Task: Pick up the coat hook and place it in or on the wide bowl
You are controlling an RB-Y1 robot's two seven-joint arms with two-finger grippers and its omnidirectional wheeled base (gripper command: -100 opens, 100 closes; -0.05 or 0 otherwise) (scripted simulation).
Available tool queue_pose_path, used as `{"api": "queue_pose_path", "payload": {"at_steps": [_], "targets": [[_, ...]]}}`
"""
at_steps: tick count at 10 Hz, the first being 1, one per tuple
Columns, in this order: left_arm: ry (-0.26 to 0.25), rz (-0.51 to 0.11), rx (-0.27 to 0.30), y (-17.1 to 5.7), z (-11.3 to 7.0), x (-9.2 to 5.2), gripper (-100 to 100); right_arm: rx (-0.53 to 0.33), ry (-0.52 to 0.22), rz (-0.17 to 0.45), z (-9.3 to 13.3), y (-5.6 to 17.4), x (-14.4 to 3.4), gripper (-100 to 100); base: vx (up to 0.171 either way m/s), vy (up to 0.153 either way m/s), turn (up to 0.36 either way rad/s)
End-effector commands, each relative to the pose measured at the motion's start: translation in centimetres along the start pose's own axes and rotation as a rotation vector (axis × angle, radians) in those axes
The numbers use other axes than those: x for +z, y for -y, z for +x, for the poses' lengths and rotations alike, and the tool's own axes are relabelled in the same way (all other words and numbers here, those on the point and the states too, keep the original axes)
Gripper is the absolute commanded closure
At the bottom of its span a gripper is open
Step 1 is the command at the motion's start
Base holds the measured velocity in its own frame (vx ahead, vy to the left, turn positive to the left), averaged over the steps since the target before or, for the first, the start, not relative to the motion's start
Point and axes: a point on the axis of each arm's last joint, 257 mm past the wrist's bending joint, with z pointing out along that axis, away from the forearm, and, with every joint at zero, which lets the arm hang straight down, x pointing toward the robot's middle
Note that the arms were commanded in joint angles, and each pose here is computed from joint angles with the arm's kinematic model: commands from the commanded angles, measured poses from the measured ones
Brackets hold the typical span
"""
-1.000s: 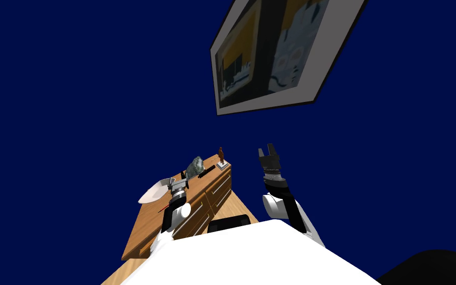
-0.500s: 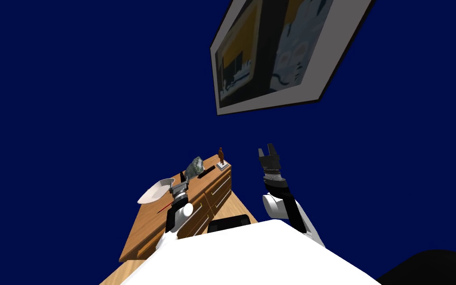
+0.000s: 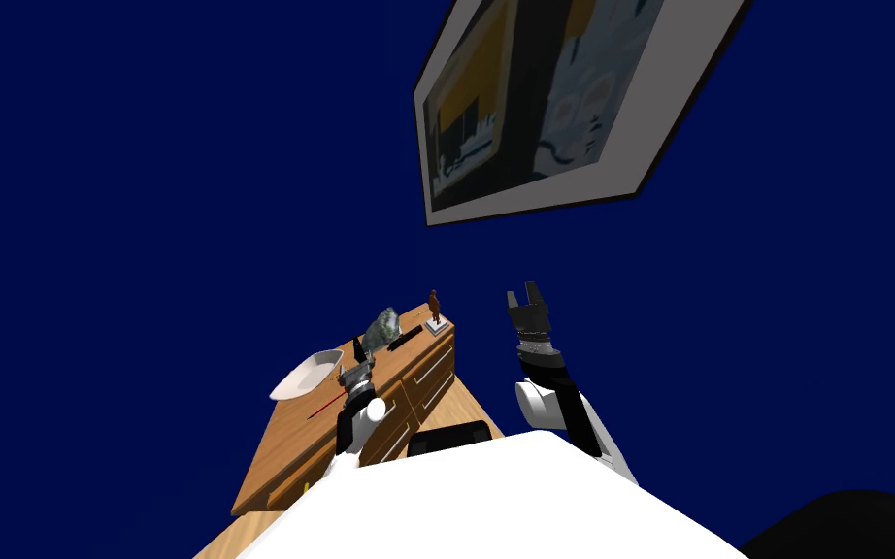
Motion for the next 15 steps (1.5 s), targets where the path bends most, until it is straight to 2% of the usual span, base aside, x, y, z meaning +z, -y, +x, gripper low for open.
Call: {"api": "queue_pose_path", "payload": {"at_steps": [1,3,4,5,6,10,11,12,13,14,15], "targets": [[0.044,0.015,-0.050,-0.5,-1.6,-0.7,-100,0.000,0.000,0.000,0.0,0.0,0.0,0,0.019,-0.021,0.020],[0.045,0.015,-0.050,-0.6,-1.5,-0.8,-100,0.000,0.000,0.000,0.0,0.0,0.0,0,0.007,-0.010,0.005],[0.046,0.015,-0.052,-0.7,-1.6,-0.8,0,0.000,0.000,0.000,0.0,0.0,0.0,0,0.000,0.000,0.000],[0.046,0.015,-0.052,-0.7,-1.6,-0.8,-100,0.000,0.000,0.000,0.0,0.0,0.0,0,0.000,0.000,0.000],[0.046,0.015,-0.052,-0.7,-1.6,-0.8,100,0.000,0.000,0.000,0.0,0.0,0.0,0,0.000,0.000,0.000],[0.046,0.014,-0.053,-0.7,-1.6,-0.8,100,0.000,0.000,0.000,0.0,0.0,0.0,0,0.000,0.000,0.000],[0.046,0.014,-0.053,-0.7,-1.6,-0.8,0,0.000,0.000,0.000,0.0,0.0,0.0,0,0.000,0.000,0.000],[0.046,0.014,-0.053,-0.7,-1.6,-0.8,100,0.000,0.000,0.000,0.0,0.0,0.0,0,0.000,0.000,0.000],[0.046,0.014,-0.053,-0.7,-1.6,-0.8,0,0.000,0.000,0.000,0.0,0.0,0.0,0,0.000,0.000,0.000],[0.027,0.005,-0.018,-0.1,-1.2,-0.1,100,0.000,0.000,0.000,0.0,0.0,0.0,0,-0.084,-0.014,-0.123],[0.020,0.000,-0.002,0.2,-1.0,0.3,100,0.000,0.000,0.000,0.0,0.0,0.0,0,-0.165,-0.019,-0.161]]}}
